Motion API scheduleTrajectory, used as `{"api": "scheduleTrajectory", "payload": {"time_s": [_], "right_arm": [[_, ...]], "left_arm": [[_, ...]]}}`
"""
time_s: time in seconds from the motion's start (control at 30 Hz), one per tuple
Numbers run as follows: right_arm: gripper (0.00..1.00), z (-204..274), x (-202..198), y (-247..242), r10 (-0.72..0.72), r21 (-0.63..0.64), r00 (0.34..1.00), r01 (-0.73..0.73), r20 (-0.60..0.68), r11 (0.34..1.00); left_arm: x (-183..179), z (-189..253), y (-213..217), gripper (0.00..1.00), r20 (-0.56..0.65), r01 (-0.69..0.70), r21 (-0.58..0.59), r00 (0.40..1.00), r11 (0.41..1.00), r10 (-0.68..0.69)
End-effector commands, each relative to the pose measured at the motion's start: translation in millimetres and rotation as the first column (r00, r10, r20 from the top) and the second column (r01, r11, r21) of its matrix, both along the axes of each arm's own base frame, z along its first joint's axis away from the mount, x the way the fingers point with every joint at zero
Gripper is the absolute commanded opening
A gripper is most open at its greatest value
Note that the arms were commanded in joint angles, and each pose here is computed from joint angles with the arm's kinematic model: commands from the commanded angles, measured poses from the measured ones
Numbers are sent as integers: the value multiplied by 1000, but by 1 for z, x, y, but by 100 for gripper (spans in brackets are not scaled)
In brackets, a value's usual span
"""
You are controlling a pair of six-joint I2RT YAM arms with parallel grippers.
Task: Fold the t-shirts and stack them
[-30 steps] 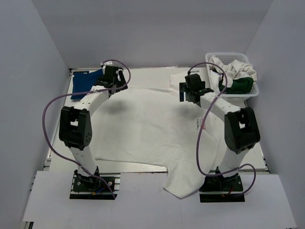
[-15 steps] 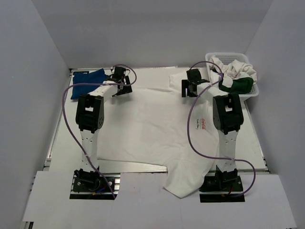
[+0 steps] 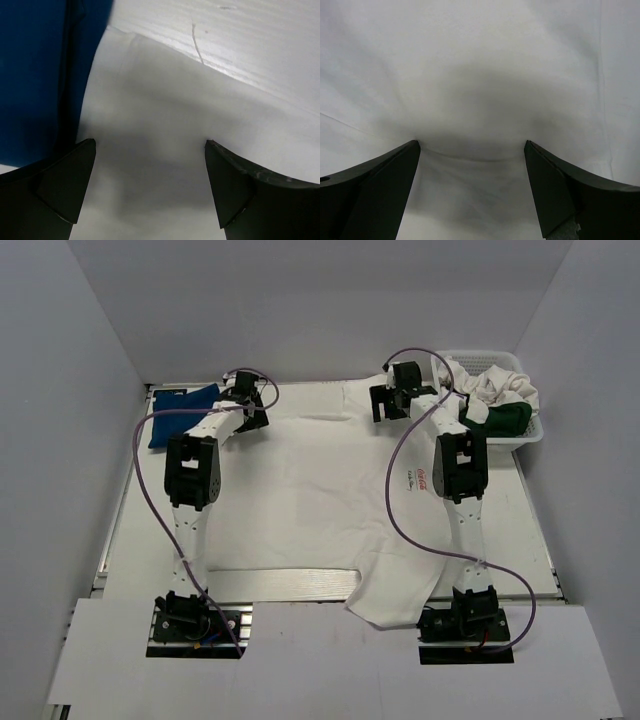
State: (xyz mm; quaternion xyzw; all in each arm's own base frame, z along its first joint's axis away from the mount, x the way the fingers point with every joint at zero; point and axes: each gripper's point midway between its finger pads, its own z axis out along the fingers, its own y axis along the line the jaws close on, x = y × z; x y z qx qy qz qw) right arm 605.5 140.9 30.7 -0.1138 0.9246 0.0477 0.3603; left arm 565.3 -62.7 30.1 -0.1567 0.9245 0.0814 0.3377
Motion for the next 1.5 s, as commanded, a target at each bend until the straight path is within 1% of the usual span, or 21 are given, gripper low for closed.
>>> {"api": "scheduleTrajectory", "payload": {"time_s": [0.0,0.17,0.27,0.3,0.33,0.37,0.4,0.43,0.47,0.5,0.53,0.6,0.73,0.77,0.83,0.87,0.9,1.0,1.3,1.33,1.47], "right_arm": [[90,19,17,11,100,36,992,-103,73,994],[90,40,32,11,110,53,983,-119,146,991],[90,77,26,16,128,67,974,-142,185,988],[90,64,15,16,135,67,980,-146,145,987],[90,91,13,18,132,71,972,-148,193,986],[90,119,8,20,108,95,968,-133,226,987],[90,95,-8,12,82,89,983,-97,162,991],[90,141,-13,8,18,127,973,-48,230,991],[90,125,-26,1,-16,122,983,-6,181,993],[90,125,-37,-25,-124,53,975,116,182,992],[90,136,-44,-33,-177,66,965,168,193,984],[90,107,-71,-55,-248,-1,959,251,136,968],[90,86,-84,-66,-264,-70,962,268,70,961],[90,62,-91,-59,-219,-77,976,218,-9,973],[90,70,-78,-51,-196,-46,981,195,-1,980],[90,41,-83,-44,-171,-48,982,167,-82,985],[90,53,-69,-40,-167,-32,985,166,-51,986],[90,8,-74,-45,-207,-98,960,191,-187,977],[90,-31,-70,-61,-318,-192,909,274,-267,943],[90,-14,-53,-53,-296,-150,928,267,-228,952],[90,-33,-40,-38,-239,-94,939,223,-246,970]], "left_arm": [[13,19,11,100,38,-20,12,999,1000,19],[35,44,-1,100,96,32,-26,995,999,-29],[36,75,-10,100,148,88,-58,986,994,-79],[33,79,-12,100,164,98,-68,983,993,-86],[31,88,-11,100,183,106,-64,979,992,-92],[26,123,-18,100,247,128,-76,963,989,-106],[14,117,-23,100,234,149,-74,964,986,-128],[14,130,-25,100,280,162,-83,951,983,-133],[0,137,-25,100,289,177,-95,947,980,-144],[-6,140,-27,100,296,190,-104,943,976,-152],[-12,138,-27,100,294,197,-109,943,974,-158],[-34,112,-21,100,229,173,-108,963,979,-145],[-63,86,-14,100,161,135,-118,980,984,-116],[-69,79,-13,100,143,133,-117,983,984,-116],[-70,76,-15,100,143,127,-136,984,982,-107],[-70,76,-15,100,143,127,-136,984,982,-107],[-70,76,-15,100,143,127,-136,984,982,-107],[-72,68,-9,100,118,113,-135,988,984,-97],[-46,48,-15,100,65,120,-106,991,987,-114],[-43,41,-16,100,50,119,-105,992,987,-114],[-28,13,-17,100,-7,109,-127,994,986,-110]]}}
